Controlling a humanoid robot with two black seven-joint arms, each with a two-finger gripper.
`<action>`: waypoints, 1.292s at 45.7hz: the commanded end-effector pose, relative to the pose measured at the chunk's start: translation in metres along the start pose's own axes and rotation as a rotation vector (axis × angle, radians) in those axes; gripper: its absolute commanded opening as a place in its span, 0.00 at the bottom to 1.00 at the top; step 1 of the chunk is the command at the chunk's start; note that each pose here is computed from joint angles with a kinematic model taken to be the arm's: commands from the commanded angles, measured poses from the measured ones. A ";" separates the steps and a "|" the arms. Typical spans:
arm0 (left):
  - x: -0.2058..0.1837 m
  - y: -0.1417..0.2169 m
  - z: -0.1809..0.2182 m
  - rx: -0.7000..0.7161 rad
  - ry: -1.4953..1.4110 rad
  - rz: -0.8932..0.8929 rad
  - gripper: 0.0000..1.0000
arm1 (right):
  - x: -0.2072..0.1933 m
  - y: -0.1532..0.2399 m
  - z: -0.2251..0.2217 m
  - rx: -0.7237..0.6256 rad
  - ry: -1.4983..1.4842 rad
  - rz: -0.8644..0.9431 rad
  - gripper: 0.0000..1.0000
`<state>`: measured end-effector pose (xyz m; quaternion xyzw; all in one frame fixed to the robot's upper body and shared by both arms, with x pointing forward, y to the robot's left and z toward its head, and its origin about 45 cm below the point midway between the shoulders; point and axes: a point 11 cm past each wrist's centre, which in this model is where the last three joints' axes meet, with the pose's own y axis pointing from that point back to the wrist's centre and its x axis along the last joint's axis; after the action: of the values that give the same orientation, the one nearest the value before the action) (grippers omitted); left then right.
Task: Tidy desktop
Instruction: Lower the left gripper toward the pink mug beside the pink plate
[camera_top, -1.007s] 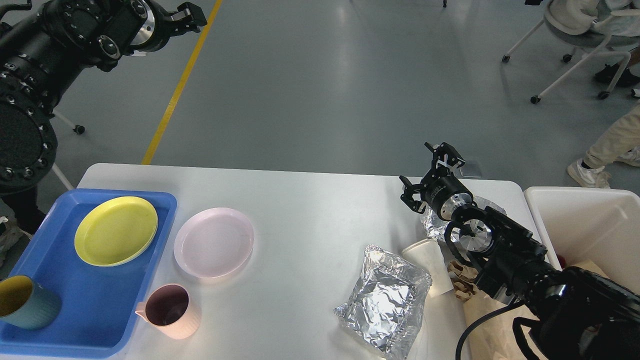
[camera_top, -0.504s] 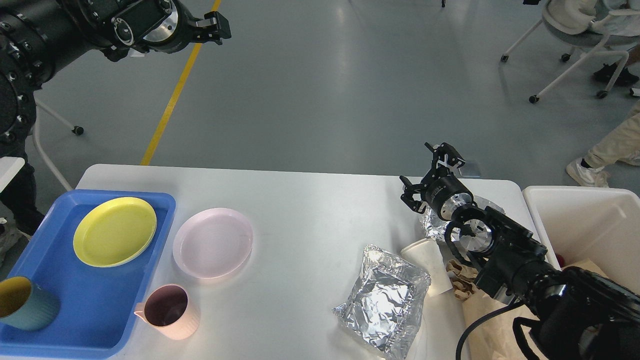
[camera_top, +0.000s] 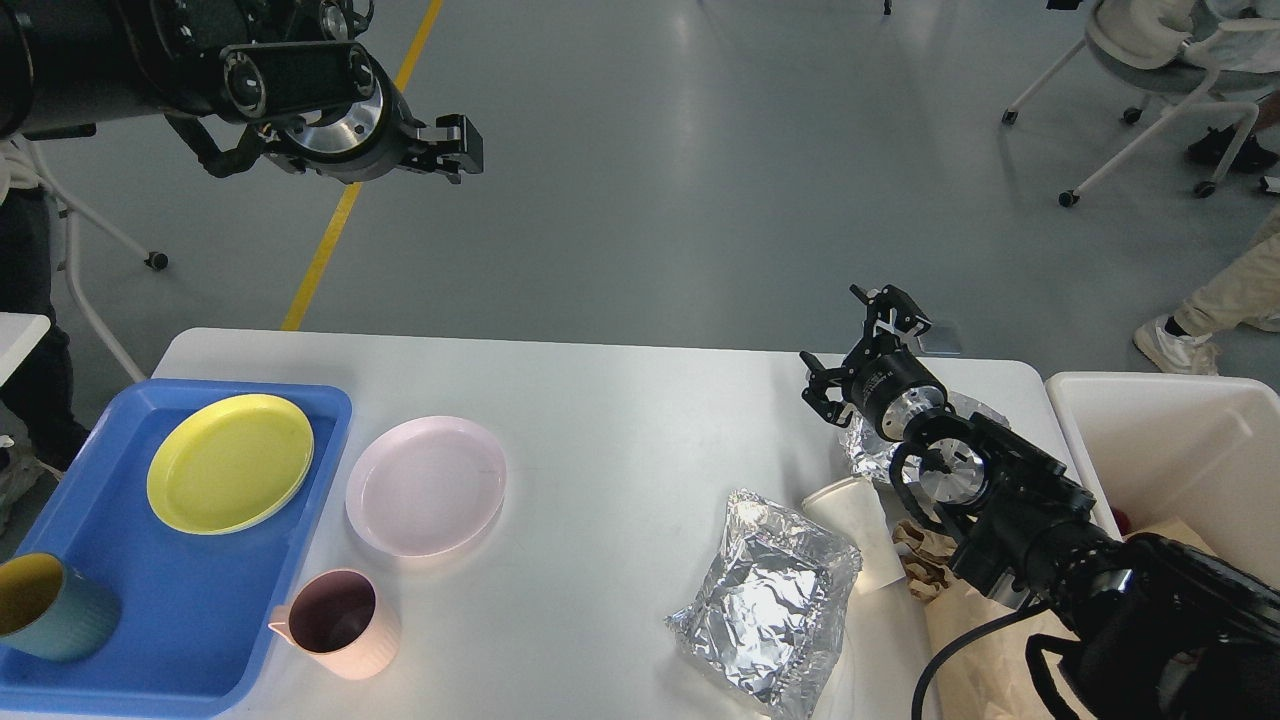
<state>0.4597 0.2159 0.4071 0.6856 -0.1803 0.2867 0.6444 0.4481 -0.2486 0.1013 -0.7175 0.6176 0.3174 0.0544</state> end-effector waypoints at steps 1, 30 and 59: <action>-0.018 -0.002 0.000 0.007 -0.013 -0.049 0.94 | 0.000 0.000 0.000 0.001 0.000 -0.001 1.00; -0.133 -0.048 0.001 0.032 -0.024 -0.308 0.90 | 0.000 0.000 0.000 0.001 0.000 -0.001 1.00; -0.213 -0.098 0.023 -0.051 -0.003 -0.418 0.95 | 0.000 0.000 0.000 0.000 0.000 -0.001 1.00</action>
<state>0.3645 0.1950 0.2039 0.7102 -0.0394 0.1590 0.6847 0.4482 -0.2483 0.1013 -0.7178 0.6173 0.3176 0.0544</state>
